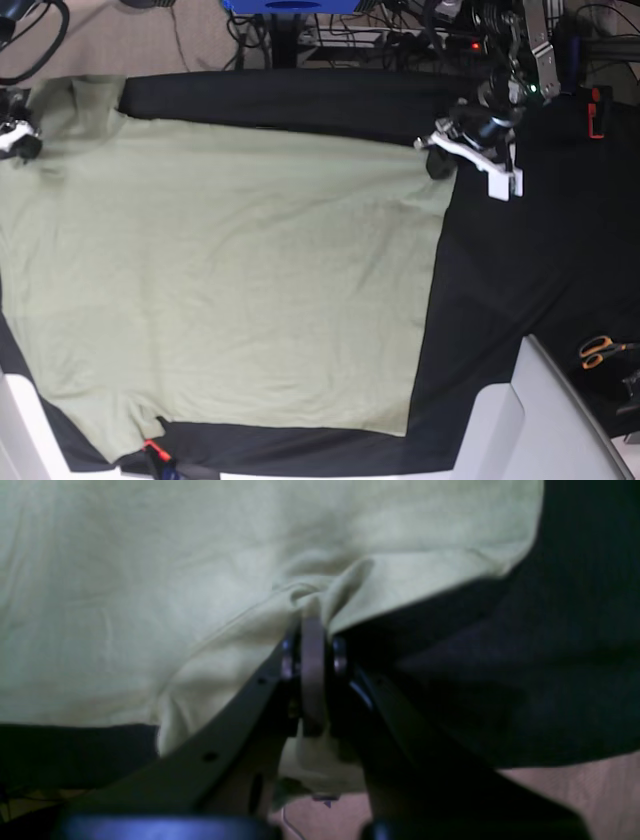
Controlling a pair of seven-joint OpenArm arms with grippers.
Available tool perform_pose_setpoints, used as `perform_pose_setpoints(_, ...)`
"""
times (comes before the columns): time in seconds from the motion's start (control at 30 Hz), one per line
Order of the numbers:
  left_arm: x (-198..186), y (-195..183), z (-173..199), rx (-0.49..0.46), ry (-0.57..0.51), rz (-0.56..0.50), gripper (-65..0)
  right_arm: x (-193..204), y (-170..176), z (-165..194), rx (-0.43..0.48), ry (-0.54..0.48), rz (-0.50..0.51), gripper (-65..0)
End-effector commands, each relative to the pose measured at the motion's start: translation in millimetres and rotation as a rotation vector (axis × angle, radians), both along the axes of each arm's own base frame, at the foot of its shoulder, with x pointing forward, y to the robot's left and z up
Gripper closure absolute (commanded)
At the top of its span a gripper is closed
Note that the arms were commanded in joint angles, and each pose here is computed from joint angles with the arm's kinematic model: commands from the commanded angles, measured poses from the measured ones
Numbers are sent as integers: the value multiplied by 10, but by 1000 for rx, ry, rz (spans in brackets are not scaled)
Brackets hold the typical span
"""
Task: Fold the T-shirt properly
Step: 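Lift the held shoulder edge and fold it over toward the hem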
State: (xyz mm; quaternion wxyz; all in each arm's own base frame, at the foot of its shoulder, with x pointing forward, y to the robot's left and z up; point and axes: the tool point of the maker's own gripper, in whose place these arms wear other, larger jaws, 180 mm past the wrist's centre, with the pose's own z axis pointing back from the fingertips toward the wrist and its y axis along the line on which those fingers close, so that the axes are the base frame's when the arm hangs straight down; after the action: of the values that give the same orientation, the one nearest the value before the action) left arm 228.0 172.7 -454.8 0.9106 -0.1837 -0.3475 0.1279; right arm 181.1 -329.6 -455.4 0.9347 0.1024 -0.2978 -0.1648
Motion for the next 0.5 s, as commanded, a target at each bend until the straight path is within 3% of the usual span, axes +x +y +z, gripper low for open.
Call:
perform_pose_setpoints(0.0,108,13,112,3,-48,-1,0,109,-138,109,-24,-24,-1,0)
perform_pose_setpoints(0.47,526,-9,126,-30,-79,8,0,694,-346,180,28,-54,3,0)
